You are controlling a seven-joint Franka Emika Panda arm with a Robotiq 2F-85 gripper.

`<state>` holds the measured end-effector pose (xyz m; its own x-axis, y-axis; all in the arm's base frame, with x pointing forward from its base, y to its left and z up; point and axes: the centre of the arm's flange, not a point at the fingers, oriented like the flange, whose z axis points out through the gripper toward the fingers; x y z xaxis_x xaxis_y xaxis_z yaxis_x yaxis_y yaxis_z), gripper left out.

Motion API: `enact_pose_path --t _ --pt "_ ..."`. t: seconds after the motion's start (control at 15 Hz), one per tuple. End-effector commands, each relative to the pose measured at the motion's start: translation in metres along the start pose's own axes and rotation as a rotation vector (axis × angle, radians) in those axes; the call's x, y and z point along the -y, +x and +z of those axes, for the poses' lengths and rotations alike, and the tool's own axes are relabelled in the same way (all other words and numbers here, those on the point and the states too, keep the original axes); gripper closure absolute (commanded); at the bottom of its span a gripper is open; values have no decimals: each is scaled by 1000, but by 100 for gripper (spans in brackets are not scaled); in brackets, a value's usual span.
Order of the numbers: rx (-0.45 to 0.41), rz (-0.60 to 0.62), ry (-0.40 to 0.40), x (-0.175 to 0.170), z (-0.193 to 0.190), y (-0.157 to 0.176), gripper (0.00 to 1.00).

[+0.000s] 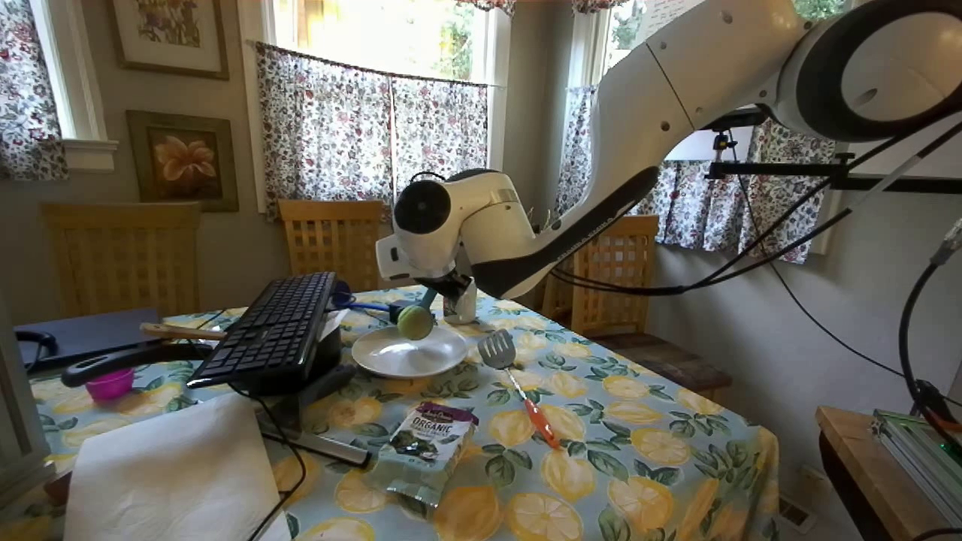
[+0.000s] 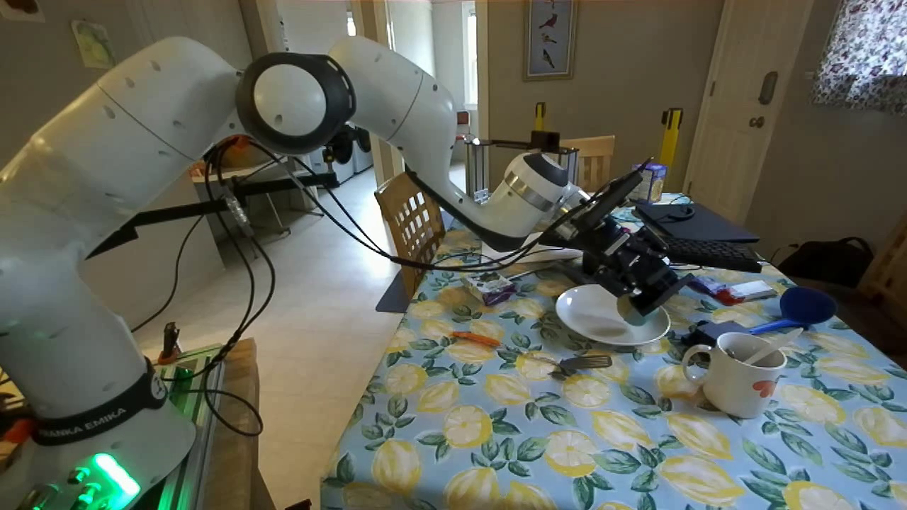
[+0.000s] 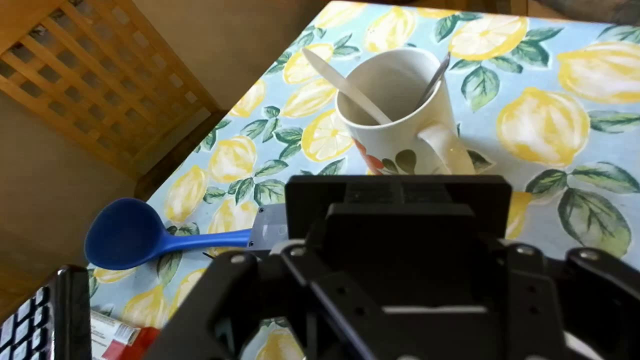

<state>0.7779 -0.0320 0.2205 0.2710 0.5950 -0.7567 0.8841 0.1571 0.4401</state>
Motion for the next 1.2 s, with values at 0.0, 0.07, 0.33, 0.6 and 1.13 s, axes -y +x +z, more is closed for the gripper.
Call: enact_pose_path --t 0.0,0.07,0.33,0.6,1.13 --pt "104 -72 -50 -8 0 17 67" --pt "120 -90 -57 -7 -2 22 67" --pt "157 -149 -82 -2 -6 38 67" --pt "198 -178 -121 -4 -11 48 67" --pt "320 -280 -239 -14 -45 66 67"
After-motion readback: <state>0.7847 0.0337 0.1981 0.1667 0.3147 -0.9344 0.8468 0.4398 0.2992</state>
